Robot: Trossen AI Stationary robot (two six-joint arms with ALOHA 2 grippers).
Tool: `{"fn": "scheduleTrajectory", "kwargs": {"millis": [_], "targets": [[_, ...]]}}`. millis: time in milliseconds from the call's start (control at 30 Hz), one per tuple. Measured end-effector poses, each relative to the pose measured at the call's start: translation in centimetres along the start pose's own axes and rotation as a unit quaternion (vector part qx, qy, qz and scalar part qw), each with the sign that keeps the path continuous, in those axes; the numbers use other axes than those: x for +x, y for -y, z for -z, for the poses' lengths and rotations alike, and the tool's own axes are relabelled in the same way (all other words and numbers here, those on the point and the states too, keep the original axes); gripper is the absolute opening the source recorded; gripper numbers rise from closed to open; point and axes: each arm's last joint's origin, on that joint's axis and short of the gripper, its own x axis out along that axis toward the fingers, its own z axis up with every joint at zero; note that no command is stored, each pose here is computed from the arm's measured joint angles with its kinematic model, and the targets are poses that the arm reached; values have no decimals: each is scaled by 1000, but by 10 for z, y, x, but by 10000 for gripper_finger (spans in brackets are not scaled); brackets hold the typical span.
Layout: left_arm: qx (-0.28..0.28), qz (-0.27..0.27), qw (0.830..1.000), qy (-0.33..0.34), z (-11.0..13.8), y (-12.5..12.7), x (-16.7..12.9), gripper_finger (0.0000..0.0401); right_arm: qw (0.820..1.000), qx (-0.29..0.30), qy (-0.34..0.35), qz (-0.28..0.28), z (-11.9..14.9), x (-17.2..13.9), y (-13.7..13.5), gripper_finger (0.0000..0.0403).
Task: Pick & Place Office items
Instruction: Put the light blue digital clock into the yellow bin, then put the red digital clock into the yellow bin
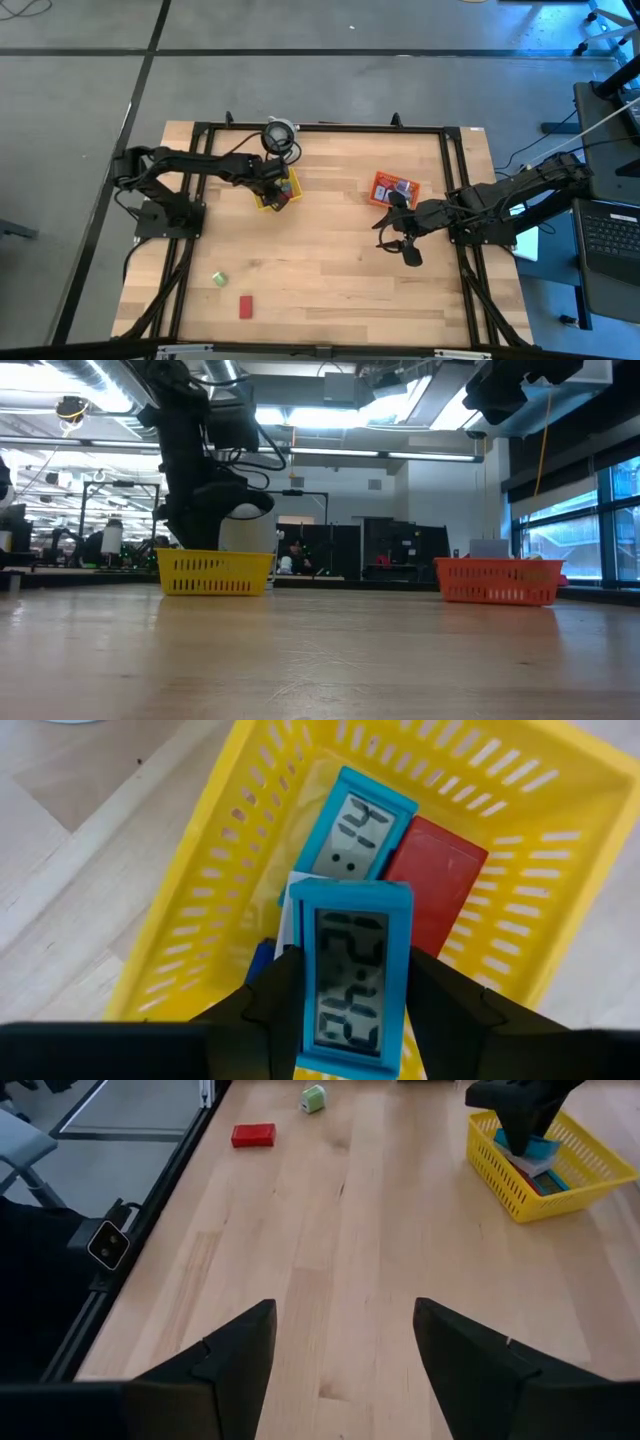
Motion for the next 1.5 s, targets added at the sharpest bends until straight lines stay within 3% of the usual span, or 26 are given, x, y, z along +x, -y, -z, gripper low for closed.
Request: {"fn": "scheduleTrajectory", "kwargs": {"millis": [367,567,833,933,1100,1333,1500], "targets": [[16,18,1000,-2,0,0,-3,212,1000,14,0,0,0,0,0,238],[27,16,1000,2,-3,2,-7,225,1000,18,0,0,0,0,0,238],[53,-6,998,28,-35,12,-57,225,1000,22,0,0,0,0,0,238],[41,22,999,6,-34,23,-82,225,1000,29,0,0,0,0,0,238],[14,105,992,-63,2,62,-114,225,999,37,0,0,0,0,0,238],[-20,195,973,-122,86,135,-142,226,999,38,2,4,0,0,0,238],[-79,173,970,-155,146,169,-138,226,998,66,6,17,0,0,1,238]]}}
